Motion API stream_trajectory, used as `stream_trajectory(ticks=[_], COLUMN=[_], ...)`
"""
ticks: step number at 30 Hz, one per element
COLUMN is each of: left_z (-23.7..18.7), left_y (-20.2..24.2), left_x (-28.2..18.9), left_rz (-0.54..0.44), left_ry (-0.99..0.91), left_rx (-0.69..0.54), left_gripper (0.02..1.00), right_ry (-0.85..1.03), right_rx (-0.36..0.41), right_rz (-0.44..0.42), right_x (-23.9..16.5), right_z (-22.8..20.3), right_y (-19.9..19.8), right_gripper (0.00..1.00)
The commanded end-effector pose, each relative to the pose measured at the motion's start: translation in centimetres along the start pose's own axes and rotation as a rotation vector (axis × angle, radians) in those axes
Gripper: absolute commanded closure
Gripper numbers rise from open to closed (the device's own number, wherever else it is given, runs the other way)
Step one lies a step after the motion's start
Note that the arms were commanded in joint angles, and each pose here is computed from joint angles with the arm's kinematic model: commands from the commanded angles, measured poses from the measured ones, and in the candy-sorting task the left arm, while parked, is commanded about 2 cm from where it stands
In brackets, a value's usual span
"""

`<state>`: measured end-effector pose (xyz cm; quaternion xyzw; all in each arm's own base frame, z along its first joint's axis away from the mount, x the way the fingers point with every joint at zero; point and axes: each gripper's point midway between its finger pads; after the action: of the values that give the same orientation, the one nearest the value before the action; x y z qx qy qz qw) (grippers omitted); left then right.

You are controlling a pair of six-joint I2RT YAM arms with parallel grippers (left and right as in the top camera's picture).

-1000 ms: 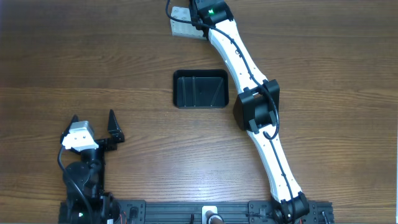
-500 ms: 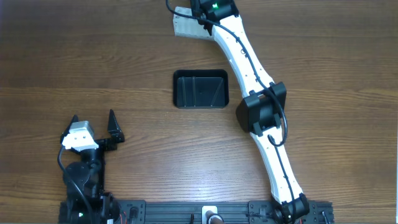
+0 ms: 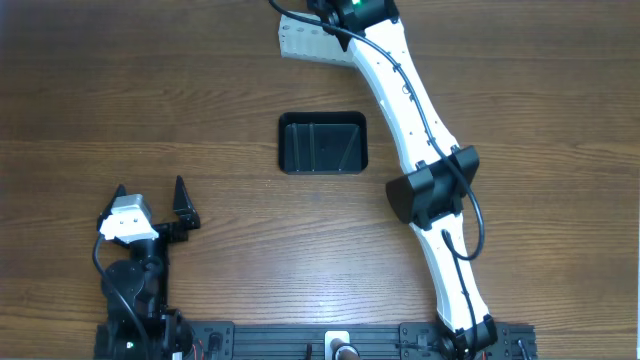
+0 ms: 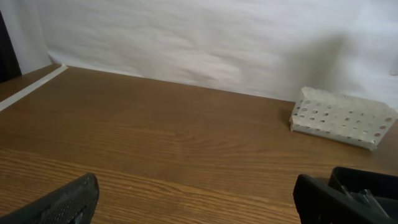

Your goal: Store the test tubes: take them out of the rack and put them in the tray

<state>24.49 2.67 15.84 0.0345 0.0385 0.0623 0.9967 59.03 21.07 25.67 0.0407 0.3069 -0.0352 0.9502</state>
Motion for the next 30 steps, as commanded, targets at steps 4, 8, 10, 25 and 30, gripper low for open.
stream_trajectory(ticks=[4,8,10,25,30], left_z=[-0.1,-0.1,0.0,0.0,-0.1], left_y=[0.0,0.0,0.0,0.0,0.0], left_x=[0.0,0.0,0.0,0.0,0.0], left_rz=[-0.001,-0.001,-0.001,-0.001,-0.001], left_ry=[-0.003,-0.003,-0.003,-0.003,-0.003], left_rx=[0.017,0.017,0.017,0.017,0.017], left_gripper=[0.02,0.02,0.02,0.023,0.023], right_ry=[0.129,0.248,0.308,0.673,0.754], right_rx=[0.056,0.062,0.07,0.205,0.239], right_rz=[0.048,0.044,0.035,-0.097,-0.09], right_x=[-4.8,-5.9,-6.4,-10.6,-10.4], right_z=[-1.5,-4.5,-6.1,-14.0,-15.7], right_y=[0.1,0.3,0.4,-1.5,-1.1], right_gripper=[0.897,0.928,0.925,0.952,0.952])
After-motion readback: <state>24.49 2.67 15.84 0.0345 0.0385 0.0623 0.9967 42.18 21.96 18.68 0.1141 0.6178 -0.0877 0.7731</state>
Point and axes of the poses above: each gripper's point midway between its finger pads, its own x axis out along the fingers, its own y axis along the line the jaws close on, z = x × y, and after that the axes turned 11 degrees about x, right-handed
